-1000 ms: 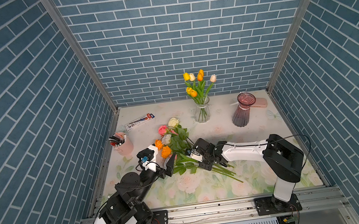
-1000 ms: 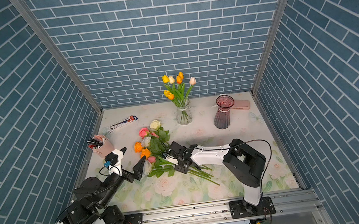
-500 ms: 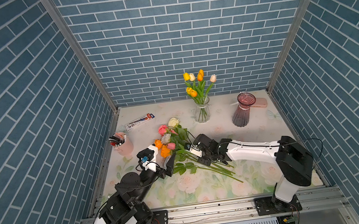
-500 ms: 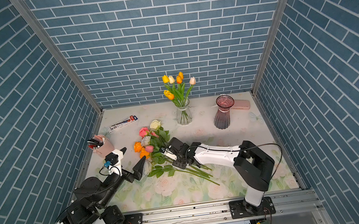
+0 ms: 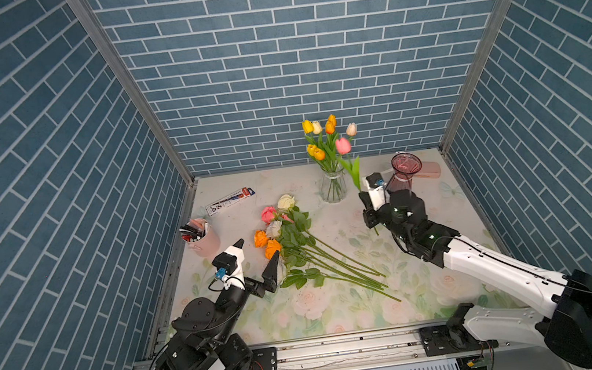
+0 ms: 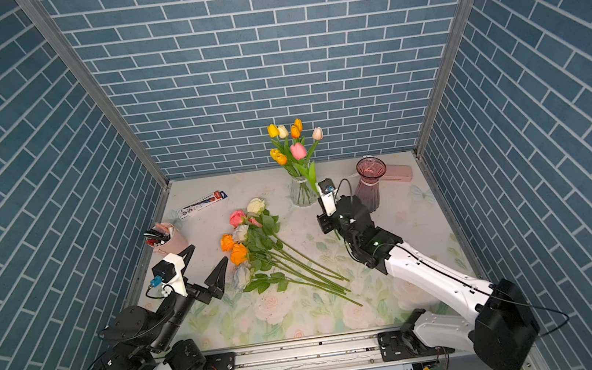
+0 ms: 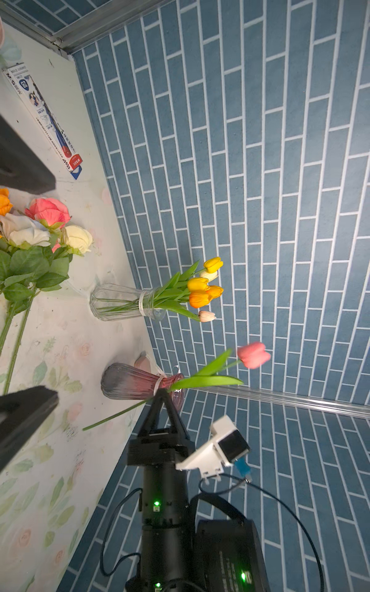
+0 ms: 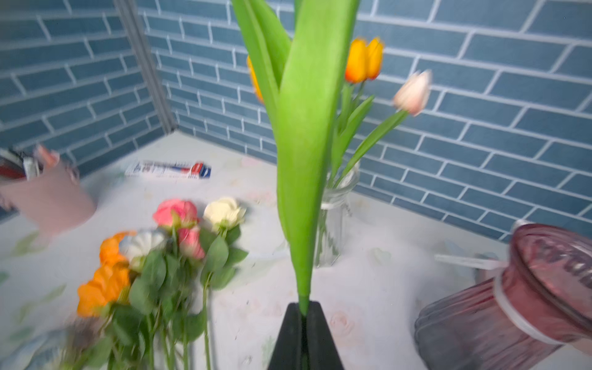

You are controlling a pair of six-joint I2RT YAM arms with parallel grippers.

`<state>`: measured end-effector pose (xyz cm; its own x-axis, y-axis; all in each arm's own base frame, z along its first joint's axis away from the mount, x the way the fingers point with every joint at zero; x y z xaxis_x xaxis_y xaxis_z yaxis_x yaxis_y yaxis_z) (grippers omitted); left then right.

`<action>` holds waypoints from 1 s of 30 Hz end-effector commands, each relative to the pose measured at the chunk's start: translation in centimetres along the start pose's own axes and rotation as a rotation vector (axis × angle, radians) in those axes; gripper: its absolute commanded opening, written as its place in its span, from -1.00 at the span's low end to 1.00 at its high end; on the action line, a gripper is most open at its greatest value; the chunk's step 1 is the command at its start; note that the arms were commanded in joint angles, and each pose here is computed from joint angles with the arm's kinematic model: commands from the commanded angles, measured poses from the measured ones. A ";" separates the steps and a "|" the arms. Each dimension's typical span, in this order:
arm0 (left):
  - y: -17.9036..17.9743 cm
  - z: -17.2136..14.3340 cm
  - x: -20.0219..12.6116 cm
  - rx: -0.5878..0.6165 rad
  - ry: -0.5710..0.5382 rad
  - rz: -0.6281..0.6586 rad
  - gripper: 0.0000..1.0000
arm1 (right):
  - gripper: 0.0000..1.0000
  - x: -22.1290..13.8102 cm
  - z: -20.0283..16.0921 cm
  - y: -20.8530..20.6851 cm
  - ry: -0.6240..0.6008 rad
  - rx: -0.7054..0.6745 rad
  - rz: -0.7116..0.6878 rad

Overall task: Arrange the flowers in different vases according to their variety
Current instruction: Insert the flower into the vase.

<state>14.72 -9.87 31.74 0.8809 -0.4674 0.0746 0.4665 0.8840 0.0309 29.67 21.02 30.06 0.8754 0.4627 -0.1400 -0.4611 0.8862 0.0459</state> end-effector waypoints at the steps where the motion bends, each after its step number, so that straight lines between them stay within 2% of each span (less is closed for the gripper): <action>1: -0.1 -0.2 0.2 0.008 0.002 0.000 1.00 | -1.00 -1.0 8.0 -0.4 -0.373 0.089 0.061; 7: -0.4 -0.6 0.6 0.017 0.025 -0.012 1.00 | -1.00 3.3 13.5 -1.5 -0.492 0.097 0.139; 13: -0.4 -0.9 0.8 0.019 0.038 -0.007 1.00 | -1.00 9.2 15.6 -2.3 -0.514 0.129 0.219; 18: -0.6 -1.0 0.9 0.021 0.043 -0.012 1.00 | -1.00 14.5 14.2 -2.6 -0.456 0.133 0.245; 23: -0.6 -1.1 0.9 0.022 0.045 -0.011 1.00 | -1.00 19.1 10.6 -3.0 -0.371 0.142 0.242; 30: -0.5 -1.2 1.0 0.029 0.049 -0.007 1.00 | -1.00 22.3 5.4 -3.5 -0.253 0.155 0.218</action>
<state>15.32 -10.62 30.97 0.8817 -0.4707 0.0319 0.4688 0.8818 0.0511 51.41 28.30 31.78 0.7836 0.6074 0.1303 -0.6211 0.7619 0.1836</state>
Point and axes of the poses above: each gripper's point midway between its finger pads, its own x axis out along the fingers, its own y axis along the line the jaws close on, z = x × y, the point moved 4 cm from there along -x, back along the fingers, and after that the axes turned 3 degrees about x, right-handed, at the moved point
